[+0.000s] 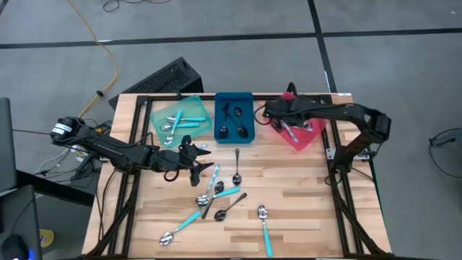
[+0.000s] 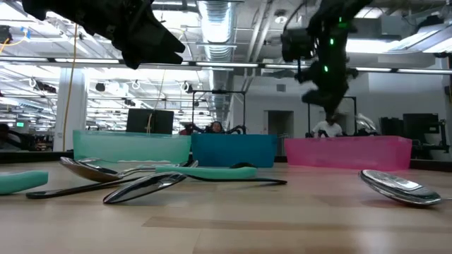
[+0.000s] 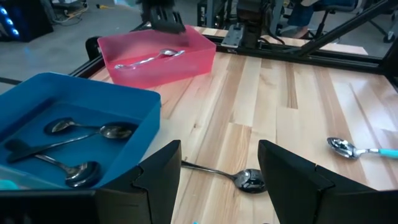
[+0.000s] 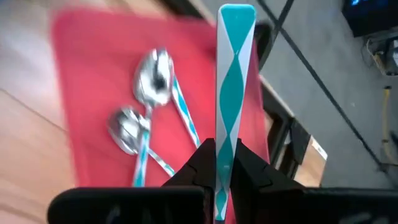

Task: Sort silverware by color (type)
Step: Put the white patterned spoon into the pink bin

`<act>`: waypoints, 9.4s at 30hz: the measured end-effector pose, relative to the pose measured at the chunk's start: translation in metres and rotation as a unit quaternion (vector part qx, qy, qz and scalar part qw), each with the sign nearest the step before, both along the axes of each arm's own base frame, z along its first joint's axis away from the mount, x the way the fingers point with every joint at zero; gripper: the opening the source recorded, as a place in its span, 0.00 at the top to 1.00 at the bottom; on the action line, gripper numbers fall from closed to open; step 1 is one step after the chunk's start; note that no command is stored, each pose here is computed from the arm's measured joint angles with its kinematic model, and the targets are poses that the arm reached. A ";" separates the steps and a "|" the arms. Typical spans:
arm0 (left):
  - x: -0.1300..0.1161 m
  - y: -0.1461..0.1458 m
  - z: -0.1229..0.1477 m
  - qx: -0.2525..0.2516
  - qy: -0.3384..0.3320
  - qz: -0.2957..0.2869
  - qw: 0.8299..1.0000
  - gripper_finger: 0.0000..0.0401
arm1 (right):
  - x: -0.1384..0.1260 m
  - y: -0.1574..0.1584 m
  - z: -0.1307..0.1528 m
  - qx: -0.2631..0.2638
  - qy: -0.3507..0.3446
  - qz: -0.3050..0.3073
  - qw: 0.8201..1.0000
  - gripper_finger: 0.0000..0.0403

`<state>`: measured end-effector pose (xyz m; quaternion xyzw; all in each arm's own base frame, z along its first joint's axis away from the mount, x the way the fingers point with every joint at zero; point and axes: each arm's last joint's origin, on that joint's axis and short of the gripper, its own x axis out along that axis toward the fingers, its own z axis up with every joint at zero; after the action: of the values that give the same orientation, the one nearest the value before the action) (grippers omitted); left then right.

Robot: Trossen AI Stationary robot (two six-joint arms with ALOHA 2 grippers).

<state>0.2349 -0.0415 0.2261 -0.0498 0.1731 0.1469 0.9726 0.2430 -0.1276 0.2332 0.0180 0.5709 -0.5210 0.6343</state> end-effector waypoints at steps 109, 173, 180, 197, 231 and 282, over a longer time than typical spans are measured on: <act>-0.013 0.038 -0.077 0.024 0.311 0.168 0.935 0.50 | -0.034 0.071 0.067 0.151 -0.323 0.243 0.902 0.44; -0.022 0.047 -0.097 -0.126 0.469 0.034 0.874 0.64 | -0.033 0.073 0.068 0.151 -0.323 0.249 0.900 0.44; -0.024 0.047 -0.098 -0.123 0.478 0.032 0.869 0.66 | -0.033 0.073 0.067 0.151 -0.323 0.249 0.900 0.44; -0.023 0.047 -0.099 -0.109 0.471 0.024 0.875 0.99 | -0.031 0.075 0.069 0.149 -0.330 0.254 0.897 0.44; -0.025 0.014 0.000 0.003 -0.154 -0.053 0.987 1.00 | 0.012 0.120 0.033 -0.010 -0.578 0.397 0.713 0.44; -0.011 0.015 -0.015 0.039 -0.158 -0.071 0.984 1.00 | 0.163 0.148 0.012 -0.030 -0.568 0.507 0.648 0.82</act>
<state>0.2241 -0.0266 0.2109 -0.0221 0.0145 0.0739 0.9969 0.4058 0.0208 0.2448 -0.0009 0.0033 -0.0227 0.9997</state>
